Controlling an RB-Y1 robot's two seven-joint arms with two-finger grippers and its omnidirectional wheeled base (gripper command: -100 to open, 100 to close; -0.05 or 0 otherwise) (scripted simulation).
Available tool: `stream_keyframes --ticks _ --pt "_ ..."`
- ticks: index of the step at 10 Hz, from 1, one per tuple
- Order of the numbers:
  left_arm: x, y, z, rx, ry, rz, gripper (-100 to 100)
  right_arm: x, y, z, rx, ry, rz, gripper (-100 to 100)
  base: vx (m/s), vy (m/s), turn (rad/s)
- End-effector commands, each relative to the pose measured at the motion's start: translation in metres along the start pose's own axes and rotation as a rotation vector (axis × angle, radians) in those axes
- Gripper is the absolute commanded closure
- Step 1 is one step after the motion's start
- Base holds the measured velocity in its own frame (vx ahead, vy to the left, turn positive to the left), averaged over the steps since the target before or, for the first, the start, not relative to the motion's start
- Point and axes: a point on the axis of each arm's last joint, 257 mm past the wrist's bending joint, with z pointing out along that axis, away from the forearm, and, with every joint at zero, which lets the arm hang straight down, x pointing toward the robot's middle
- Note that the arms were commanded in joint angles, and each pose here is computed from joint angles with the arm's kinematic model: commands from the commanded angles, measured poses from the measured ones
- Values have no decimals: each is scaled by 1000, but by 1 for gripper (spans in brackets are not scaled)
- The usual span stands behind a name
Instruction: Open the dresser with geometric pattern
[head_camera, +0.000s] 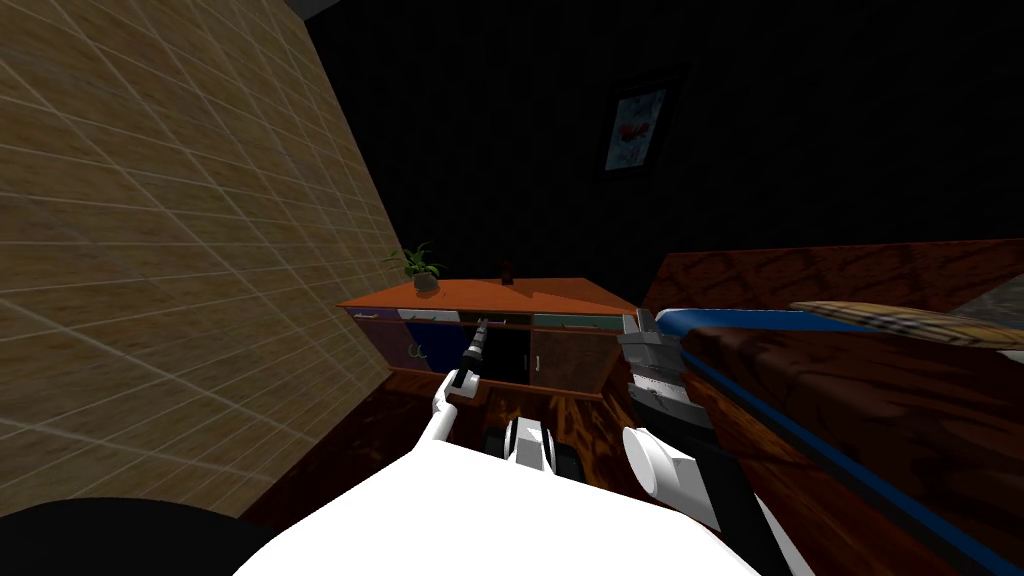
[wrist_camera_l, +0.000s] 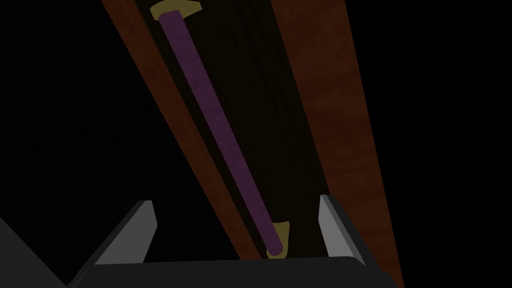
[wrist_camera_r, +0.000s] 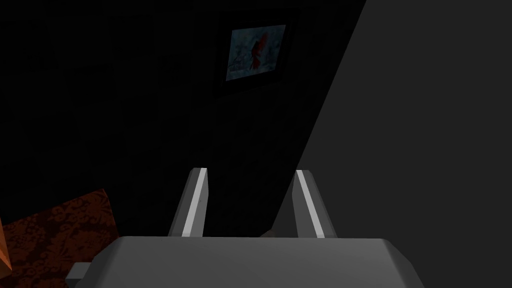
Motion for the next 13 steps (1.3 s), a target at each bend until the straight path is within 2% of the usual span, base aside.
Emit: stream_keyframes --ticks 1,4,5,11,12,13 --pt "-12 5 6 -11 -24 10 -100 0 0 0 0 0 0 0 -35 10 -174" --pt "-48 17 22 -34 -96 37 -100 0 0 0 0 0 0 0 -99 36 -286" --pt "-48 17 22 -35 -97 37 -100 0 0 0 0 0 0 0 -71 28 -58" --pt "-114 38 44 -88 -240 55 -100 0 0 0 0 0 0 0 -81 22 -247" --pt "-107 35 44 -80 -225 54 -100 0 0 0 0 0 0 0 -41 9 -50" --pt "-93 32 38 -69 -194 55 100 0 0 0 0 0 0 0 38 -2 421"
